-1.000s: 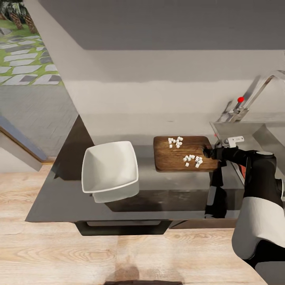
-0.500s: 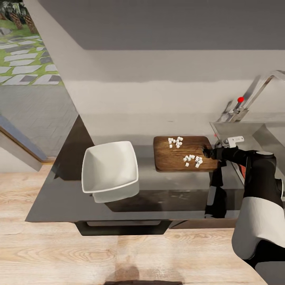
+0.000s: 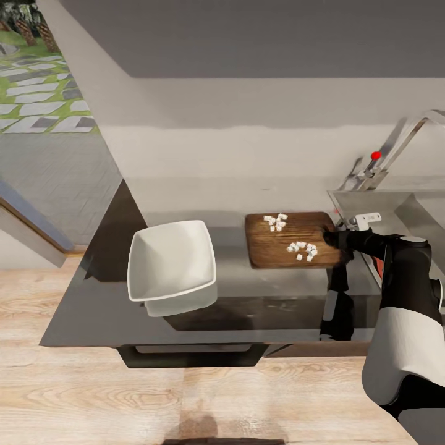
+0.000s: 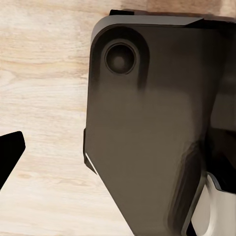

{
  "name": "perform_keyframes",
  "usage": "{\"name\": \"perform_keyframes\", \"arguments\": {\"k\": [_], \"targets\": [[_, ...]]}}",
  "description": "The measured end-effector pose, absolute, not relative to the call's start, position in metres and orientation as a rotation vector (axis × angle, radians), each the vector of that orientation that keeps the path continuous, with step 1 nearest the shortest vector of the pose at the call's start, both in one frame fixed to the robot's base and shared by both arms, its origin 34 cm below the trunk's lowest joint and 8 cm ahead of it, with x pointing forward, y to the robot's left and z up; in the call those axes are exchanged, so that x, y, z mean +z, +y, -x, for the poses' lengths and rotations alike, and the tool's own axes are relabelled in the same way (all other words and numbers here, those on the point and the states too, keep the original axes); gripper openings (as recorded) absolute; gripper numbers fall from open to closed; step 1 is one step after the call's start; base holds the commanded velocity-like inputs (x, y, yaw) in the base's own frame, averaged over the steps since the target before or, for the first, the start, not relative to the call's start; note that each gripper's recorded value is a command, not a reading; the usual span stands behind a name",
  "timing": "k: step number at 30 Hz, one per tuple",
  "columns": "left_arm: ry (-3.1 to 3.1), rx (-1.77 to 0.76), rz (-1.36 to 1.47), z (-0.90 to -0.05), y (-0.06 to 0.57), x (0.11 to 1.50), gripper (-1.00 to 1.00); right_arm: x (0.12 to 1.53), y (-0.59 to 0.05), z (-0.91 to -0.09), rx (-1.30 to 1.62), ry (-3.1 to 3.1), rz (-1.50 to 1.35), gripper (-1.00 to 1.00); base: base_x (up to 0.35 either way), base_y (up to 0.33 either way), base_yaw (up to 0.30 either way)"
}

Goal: In the kitchen, take the Vidalia onion out of the sink, dice it on the chopping board with the paring knife, put the diced onion into the bowl on the countertop, then place both the paring knife and the chopping board into the sink.

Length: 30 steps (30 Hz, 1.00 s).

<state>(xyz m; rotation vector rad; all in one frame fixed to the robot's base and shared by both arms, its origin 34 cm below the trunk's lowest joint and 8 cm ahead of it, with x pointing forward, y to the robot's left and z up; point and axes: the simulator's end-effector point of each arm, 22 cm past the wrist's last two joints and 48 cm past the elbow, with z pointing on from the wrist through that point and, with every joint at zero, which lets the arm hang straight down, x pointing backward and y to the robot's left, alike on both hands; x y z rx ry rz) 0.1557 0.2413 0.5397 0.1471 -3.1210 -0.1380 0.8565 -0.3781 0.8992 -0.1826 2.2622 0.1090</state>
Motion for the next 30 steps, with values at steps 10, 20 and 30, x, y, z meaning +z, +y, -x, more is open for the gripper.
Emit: {"name": "perform_keyframes", "arguments": {"k": [10, 20, 30], "targets": [[-3.121, -0.139, -0.147, -0.1557, 0.2418, 0.5396, 1.0, 0.8992, -0.3781, -0.8564, 0.109, 2.262, 0.182, -1.0, 0.0, 0.0, 0.0], [-3.121, -0.139, -0.147, -0.1557, 0.2417, 0.5397, 1.0, 0.8993, -0.378, -0.8564, 0.11, 2.262, 0.182, -1.0, 0.0, 0.0, 0.0], [-3.127, -0.138, -0.148, -0.1583, 0.2416, 0.5398, 1.0, 0.9009, -0.3781, -0.8549, 0.114, 2.271, 0.171, -1.0, 0.0, 0.0, 0.0]]}}
